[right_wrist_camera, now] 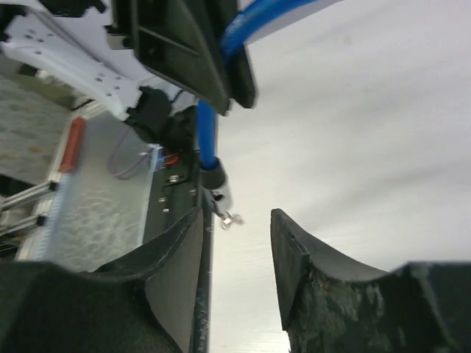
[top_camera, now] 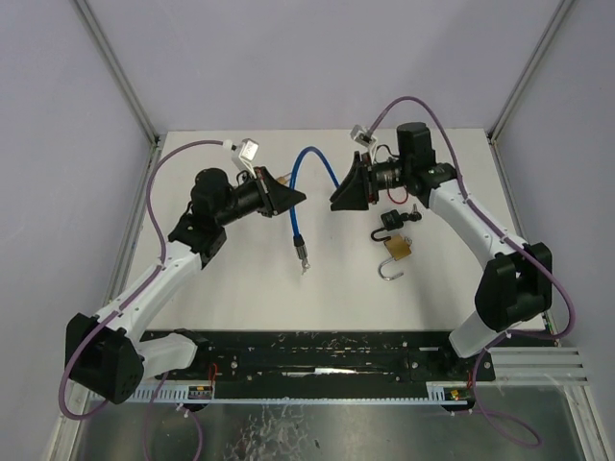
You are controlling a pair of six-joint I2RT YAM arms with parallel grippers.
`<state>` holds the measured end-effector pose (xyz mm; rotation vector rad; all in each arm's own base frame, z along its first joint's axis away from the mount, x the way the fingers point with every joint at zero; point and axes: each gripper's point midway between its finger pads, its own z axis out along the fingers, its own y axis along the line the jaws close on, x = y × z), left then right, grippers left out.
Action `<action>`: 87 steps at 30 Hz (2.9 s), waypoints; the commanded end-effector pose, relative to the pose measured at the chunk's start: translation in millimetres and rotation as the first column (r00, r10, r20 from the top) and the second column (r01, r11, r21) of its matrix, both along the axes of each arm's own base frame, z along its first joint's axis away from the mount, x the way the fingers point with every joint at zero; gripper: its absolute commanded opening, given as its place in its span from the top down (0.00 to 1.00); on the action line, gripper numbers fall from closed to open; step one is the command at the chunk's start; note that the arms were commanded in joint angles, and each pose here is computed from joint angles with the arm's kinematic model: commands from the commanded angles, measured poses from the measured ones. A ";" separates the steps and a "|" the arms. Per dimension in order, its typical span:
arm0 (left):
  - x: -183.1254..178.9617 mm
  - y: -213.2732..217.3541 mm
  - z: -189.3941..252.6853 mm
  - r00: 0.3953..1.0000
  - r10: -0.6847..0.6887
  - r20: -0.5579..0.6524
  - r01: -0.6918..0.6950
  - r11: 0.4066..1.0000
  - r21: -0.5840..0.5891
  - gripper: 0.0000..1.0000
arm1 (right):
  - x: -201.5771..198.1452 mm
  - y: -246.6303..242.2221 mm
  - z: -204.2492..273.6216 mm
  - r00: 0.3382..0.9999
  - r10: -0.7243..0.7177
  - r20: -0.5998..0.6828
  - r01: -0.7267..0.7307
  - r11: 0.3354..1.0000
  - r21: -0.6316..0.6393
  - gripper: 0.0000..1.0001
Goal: Lock with the key
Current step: Pick up the lock from the center of the board, then lock the lock.
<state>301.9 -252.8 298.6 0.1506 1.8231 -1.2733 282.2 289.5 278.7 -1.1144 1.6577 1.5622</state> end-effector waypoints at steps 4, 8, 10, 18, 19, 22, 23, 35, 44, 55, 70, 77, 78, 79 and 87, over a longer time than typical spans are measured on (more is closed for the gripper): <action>-6.9 -6.3 62.6 0.951 -0.107 0.290 0.099 0.994 0.043 1.00 | 54.9 -40.3 -1.6 0.929 -0.146 0.339 0.219 0.958 -0.185 0.40; -14.5 -8.7 83.8 0.916 -0.152 0.371 0.142 0.988 0.054 1.00 | 82.9 -54.8 -10.6 0.884 -0.194 0.426 0.309 0.926 -0.219 0.31; -17.7 -9.4 93.1 0.900 -0.166 0.403 0.157 0.986 0.055 1.00 | 92.8 -57.3 -12.7 0.873 -0.218 0.436 0.334 0.919 -0.210 0.29; -30.4 -10.4 126.0 0.857 -0.180 0.483 0.200 0.980 0.010 1.00 | 109.0 -49.9 0.1 0.878 -0.321 0.354 0.383 0.915 -0.122 0.27; -32.0 -10.5 128.9 0.855 -0.179 0.487 0.205 0.979 -0.001 1.00 | 110.3 -50.0 2.3 0.876 -0.327 0.356 0.389 0.914 -0.118 0.27; -34.6 -9.1 134.5 0.854 -0.168 0.492 0.206 0.978 -0.024 1.00 | 115.5 -55.4 13.6 0.860 -0.347 0.374 0.413 0.904 -0.112 0.27; -35.6 -9.0 136.6 0.854 -0.164 0.494 0.205 0.978 -0.031 1.00 | 115.2 -57.7 18.6 0.860 -0.348 0.373 0.412 0.905 -0.105 0.27; -42.5 -4.8 156.9 0.850 -0.128 0.511 0.201 0.975 -0.090 1.00 | 107.3 -91.5 41.2 0.861 -0.367 0.352 0.420 0.904 -0.085 0.28; -55.4 -2.2 172.4 0.829 -0.130 0.544 0.231 0.965 -0.122 0.99 | 132.4 -102.6 25.9 0.806 -0.476 0.352 0.543 0.831 -0.118 0.28; -64.8 0.2 183.6 0.817 -0.125 0.563 0.255 0.954 -0.158 1.00 | 136.7 -97.2 15.7 0.818 -0.494 0.294 0.540 0.836 -0.097 0.30; -65.7 -0.8 189.3 0.810 -0.123 0.573 0.275 0.944 -0.185 1.00 | 135.2 -93.2 14.3 0.834 -0.477 0.277 0.515 0.853 -0.082 0.44; -61.0 -2.1 184.3 0.817 -0.121 0.564 0.268 0.946 -0.184 1.00 | 125.6 -87.9 22.1 0.858 -0.437 0.270 0.467 0.883 -0.056 0.85; -59.6 -2.4 182.3 0.819 -0.121 0.560 0.265 0.947 -0.183 1.00 | 123.9 -87.0 25.5 0.861 -0.432 0.267 0.460 0.886 -0.050 0.92; -58.3 -2.5 181.0 0.821 -0.117 0.558 0.260 0.948 -0.184 1.00 | 121.7 -86.0 28.9 0.866 -0.427 0.261 0.452 0.891 -0.044 0.97; -35.1 -2.1 161.4 0.869 -0.034 0.494 0.204 0.934 -0.295 1.00 | 98.2 -73.2 83.2 0.907 -0.395 0.145 0.386 0.918 0.089 1.00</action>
